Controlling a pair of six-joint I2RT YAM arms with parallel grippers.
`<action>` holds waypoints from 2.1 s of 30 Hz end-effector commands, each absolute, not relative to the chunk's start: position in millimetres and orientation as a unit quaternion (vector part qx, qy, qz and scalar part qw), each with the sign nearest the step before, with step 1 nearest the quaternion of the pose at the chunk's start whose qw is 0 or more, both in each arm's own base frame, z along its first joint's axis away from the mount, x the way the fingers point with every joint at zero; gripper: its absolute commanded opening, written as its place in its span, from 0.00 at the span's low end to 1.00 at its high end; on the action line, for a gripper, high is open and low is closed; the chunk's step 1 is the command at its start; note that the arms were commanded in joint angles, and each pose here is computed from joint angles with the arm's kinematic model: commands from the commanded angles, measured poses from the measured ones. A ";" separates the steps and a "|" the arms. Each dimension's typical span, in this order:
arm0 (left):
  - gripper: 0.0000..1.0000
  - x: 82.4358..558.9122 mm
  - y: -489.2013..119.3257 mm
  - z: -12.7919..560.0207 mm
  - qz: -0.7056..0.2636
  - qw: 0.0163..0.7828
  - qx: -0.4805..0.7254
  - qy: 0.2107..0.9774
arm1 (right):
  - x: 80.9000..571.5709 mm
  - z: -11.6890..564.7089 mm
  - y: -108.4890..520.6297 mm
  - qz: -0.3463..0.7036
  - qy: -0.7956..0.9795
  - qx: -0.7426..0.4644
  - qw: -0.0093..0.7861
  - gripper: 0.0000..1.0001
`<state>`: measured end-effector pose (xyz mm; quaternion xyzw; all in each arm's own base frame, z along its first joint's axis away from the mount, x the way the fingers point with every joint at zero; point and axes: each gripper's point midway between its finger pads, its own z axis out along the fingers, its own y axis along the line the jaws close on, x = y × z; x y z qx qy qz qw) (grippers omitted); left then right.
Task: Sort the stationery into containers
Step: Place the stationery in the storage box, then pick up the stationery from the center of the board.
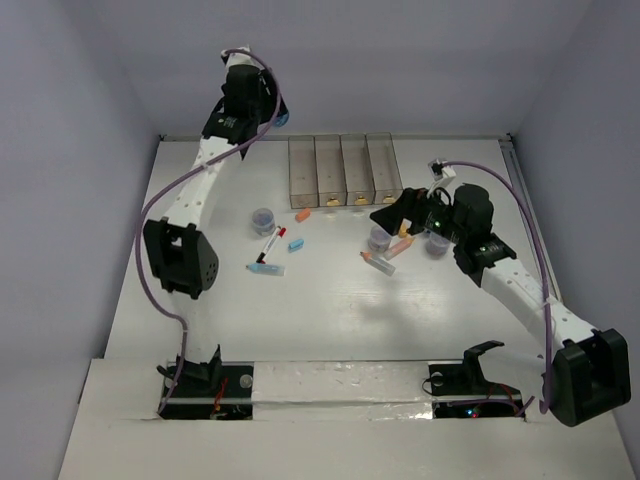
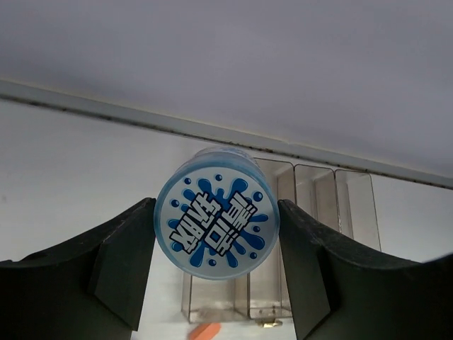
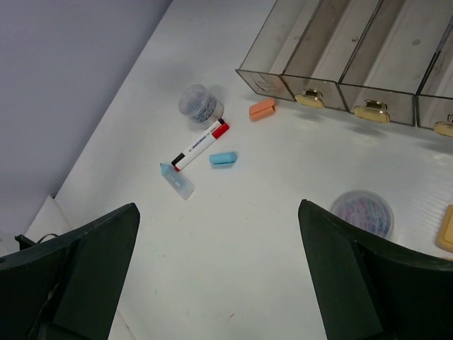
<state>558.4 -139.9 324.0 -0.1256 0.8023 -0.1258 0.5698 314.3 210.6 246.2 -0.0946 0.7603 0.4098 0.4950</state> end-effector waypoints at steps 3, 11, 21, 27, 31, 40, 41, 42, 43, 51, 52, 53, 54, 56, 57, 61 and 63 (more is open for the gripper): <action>0.30 591.7 -178.9 308.4 -0.154 0.570 -0.096 0.801 | 303.0 259.2 231.6 0.444 0.744 -0.135 0.481 1.00; 0.30 615.1 -203.1 263.4 -0.172 0.568 -0.096 0.799 | 314.1 255.4 224.4 0.416 0.745 -0.127 0.505 1.00; 0.29 631.9 -207.4 229.1 -0.106 0.565 -0.080 0.814 | 316.0 252.5 220.3 0.402 0.751 -0.124 0.509 1.00; 0.30 642.1 -206.5 217.6 -0.090 0.566 -0.075 0.816 | 322.4 244.5 220.7 0.395 0.758 -0.120 0.505 1.00; 0.31 645.1 -204.2 212.5 -0.078 0.567 -0.072 0.817 | 328.2 237.9 219.7 0.386 0.766 -0.114 0.501 1.00; 0.68 648.2 -209.0 201.7 -0.083 0.561 -0.062 0.821 | 341.3 233.5 207.7 0.349 0.781 -0.084 0.512 1.00; 0.74 648.4 -210.0 202.7 -0.086 0.562 -0.062 0.820 | 342.4 233.6 206.0 0.344 0.782 -0.080 0.514 1.00; 0.79 648.6 -210.8 205.0 -0.089 0.564 -0.063 0.819 | 343.7 233.0 204.3 0.339 0.783 -0.077 0.516 1.00; 0.86 648.1 -211.7 209.3 -0.093 0.566 -0.061 0.817 | 346.0 233.1 201.3 0.331 0.786 -0.071 0.518 1.00; 0.99 634.3 -217.2 278.5 -0.130 0.600 -0.043 0.788 | 368.7 227.7 173.2 0.253 0.808 -0.004 0.532 1.00; 0.99 629.3 -220.4 293.3 -0.143 0.605 -0.035 0.782 | 377.7 222.1 161.5 0.219 0.814 0.020 0.537 1.00; 0.99 618.3 -219.0 329.8 -0.157 0.625 -0.031 0.764 | 385.1 222.9 149.6 0.194 0.819 0.040 0.539 1.00; 0.99 610.2 -219.1 351.2 -0.168 0.635 -0.026 0.754 | 391.1 221.7 141.8 0.178 0.822 0.052 0.538 1.00; 0.99 579.6 -217.1 407.8 -0.199 0.658 -0.013 0.726 | 405.5 201.6 118.3 0.123 0.841 0.083 0.520 1.00; 0.99 566.7 -216.1 426.7 -0.213 0.666 -0.011 0.714 | 415.6 206.0 110.0 0.107 0.840 0.095 0.523 1.00; 0.99 491.1 -206.8 473.6 -0.260 0.681 0.005 0.685 | 437.2 170.5 68.5 0.039 0.866 0.137 0.479 1.00; 0.99 445.0 -194.2 488.4 -0.245 0.703 -0.015 0.668 | 443.2 152.3 59.8 0.029 0.877 0.141 0.458 1.00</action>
